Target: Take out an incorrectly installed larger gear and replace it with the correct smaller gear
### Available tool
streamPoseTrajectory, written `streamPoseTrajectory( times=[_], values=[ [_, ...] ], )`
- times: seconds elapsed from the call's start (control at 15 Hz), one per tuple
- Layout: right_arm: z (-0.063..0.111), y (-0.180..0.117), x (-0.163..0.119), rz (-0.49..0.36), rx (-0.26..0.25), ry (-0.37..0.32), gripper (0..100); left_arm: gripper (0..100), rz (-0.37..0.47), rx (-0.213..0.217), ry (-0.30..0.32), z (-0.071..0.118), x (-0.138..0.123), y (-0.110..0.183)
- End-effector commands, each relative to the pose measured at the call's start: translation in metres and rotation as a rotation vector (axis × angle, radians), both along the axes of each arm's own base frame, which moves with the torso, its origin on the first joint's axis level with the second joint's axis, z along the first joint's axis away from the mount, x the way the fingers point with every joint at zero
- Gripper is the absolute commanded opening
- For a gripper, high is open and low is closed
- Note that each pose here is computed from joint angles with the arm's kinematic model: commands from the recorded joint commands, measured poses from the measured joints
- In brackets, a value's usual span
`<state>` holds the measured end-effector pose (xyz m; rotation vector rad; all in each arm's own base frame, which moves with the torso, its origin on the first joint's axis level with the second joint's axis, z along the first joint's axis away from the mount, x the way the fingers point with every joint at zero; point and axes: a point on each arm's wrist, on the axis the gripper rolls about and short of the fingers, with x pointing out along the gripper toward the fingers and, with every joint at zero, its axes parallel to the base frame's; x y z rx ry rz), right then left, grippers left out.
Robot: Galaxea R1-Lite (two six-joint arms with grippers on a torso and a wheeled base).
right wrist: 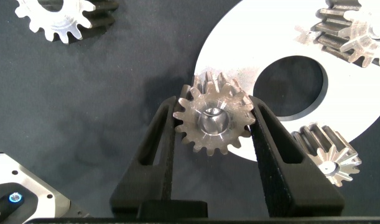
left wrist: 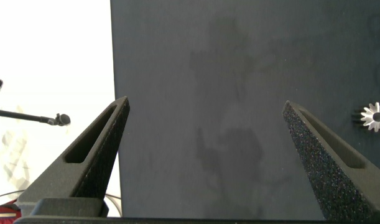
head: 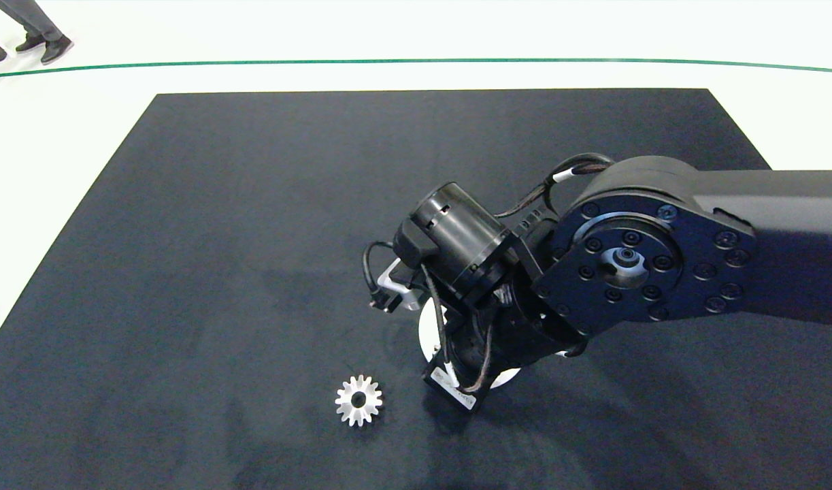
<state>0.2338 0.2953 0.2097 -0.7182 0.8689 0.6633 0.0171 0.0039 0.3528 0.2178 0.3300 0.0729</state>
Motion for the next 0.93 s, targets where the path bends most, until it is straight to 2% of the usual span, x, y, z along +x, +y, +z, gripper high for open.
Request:
streamPoseTrajectory(
  times=[0.07, 0.27, 0.47, 0.53, 0.93],
  values=[
    [0.0009, -0.0012, -0.0008, 0.000, -0.004, 0.001, 16, 100, 0.003, 0.004, 0.006, -0.0005, 0.0005, -0.0001],
    [0.0014, -0.0019, -0.0021, 0.002, -0.005, 0.002, 16, 100, 0.003, 0.004, 0.006, -0.0005, 0.0005, -0.0001],
    [-0.0010, -0.0020, -0.0003, -0.021, -0.032, -0.022, 16, 100, 0.003, 0.004, 0.006, -0.0005, 0.0005, -0.0001],
    [-0.0008, -0.0020, -0.0010, -0.020, -0.033, -0.023, 100, 100, 0.001, 0.005, 0.006, -0.0005, 0.0005, -0.0001],
    [0.0002, -0.0027, -0.0016, -0.025, -0.024, -0.020, 100, 100, 0.000, 0.006, 0.010, -0.0008, 0.0012, -0.0004]
  ],
)
